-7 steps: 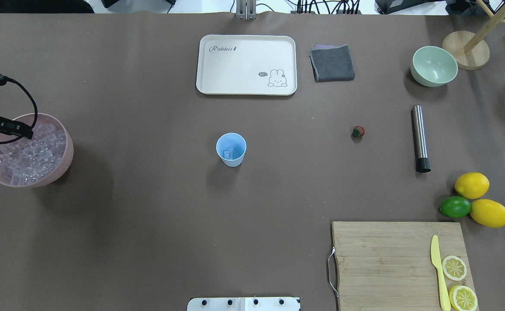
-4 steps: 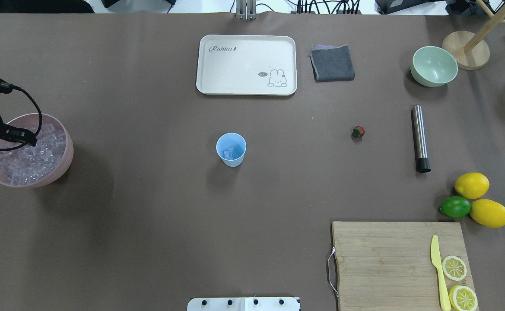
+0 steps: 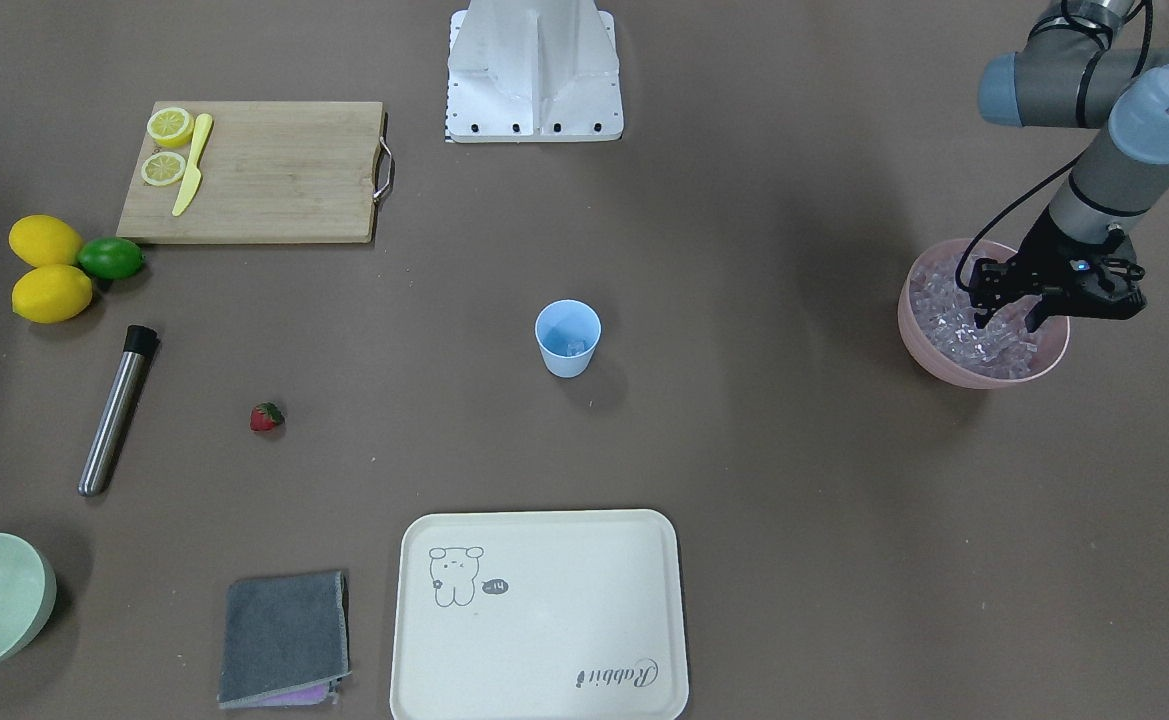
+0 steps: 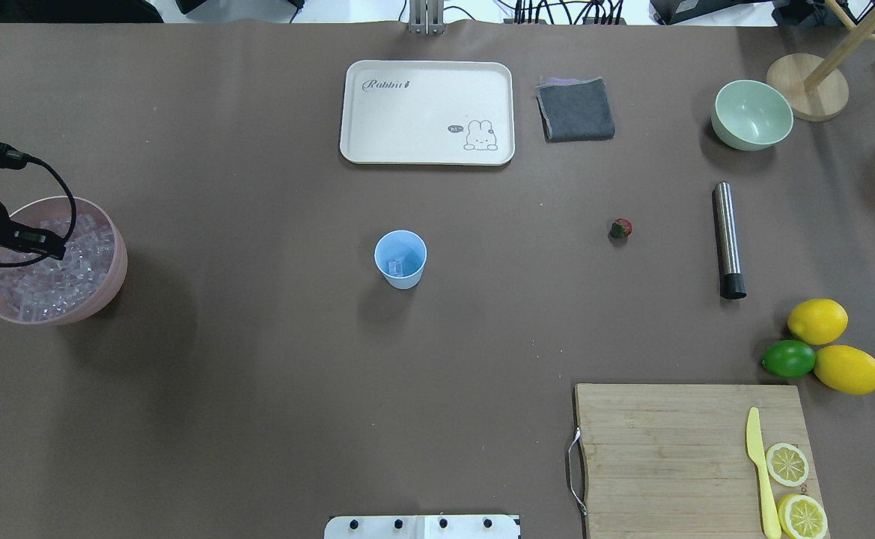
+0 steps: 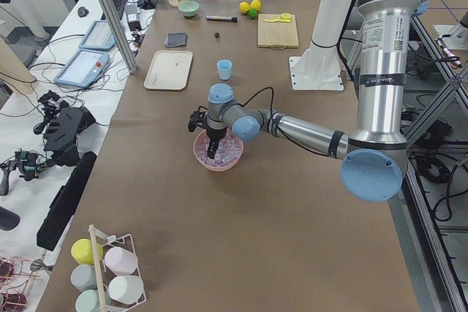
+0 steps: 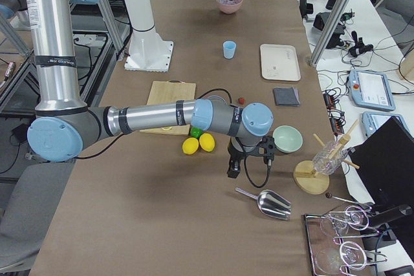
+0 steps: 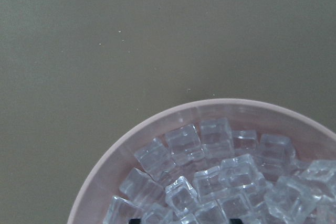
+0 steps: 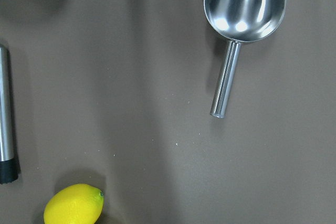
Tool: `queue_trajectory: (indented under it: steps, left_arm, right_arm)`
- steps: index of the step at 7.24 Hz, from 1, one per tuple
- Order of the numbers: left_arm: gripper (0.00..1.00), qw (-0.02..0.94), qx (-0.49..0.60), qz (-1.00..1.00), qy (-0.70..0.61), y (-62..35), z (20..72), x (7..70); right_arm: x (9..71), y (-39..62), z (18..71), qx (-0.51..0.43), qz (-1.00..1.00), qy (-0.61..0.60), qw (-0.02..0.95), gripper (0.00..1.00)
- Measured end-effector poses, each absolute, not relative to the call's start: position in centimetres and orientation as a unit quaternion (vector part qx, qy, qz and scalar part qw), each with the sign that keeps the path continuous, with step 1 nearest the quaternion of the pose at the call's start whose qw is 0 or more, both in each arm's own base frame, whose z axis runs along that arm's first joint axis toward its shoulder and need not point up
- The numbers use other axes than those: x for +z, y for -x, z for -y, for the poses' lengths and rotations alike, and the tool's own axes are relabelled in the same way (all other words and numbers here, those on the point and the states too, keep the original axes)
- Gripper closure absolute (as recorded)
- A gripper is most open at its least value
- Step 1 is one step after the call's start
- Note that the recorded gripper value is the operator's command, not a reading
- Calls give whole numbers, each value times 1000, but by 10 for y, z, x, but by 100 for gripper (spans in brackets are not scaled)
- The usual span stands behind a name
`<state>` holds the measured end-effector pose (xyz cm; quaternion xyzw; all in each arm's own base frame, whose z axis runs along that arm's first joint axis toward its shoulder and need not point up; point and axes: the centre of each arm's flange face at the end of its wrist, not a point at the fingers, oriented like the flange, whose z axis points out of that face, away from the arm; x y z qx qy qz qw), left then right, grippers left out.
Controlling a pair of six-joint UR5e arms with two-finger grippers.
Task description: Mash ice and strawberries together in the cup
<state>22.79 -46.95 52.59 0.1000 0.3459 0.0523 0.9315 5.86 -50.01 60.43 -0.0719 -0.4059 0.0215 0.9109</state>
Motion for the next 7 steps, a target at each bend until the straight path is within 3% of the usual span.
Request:
queue_trajectory:
  steps: [7]
  left_arm:
    - [40,934,59,-340,-95,-234,468,534]
  right_arm:
    - [606,-59,499,22,406,73,911,0]
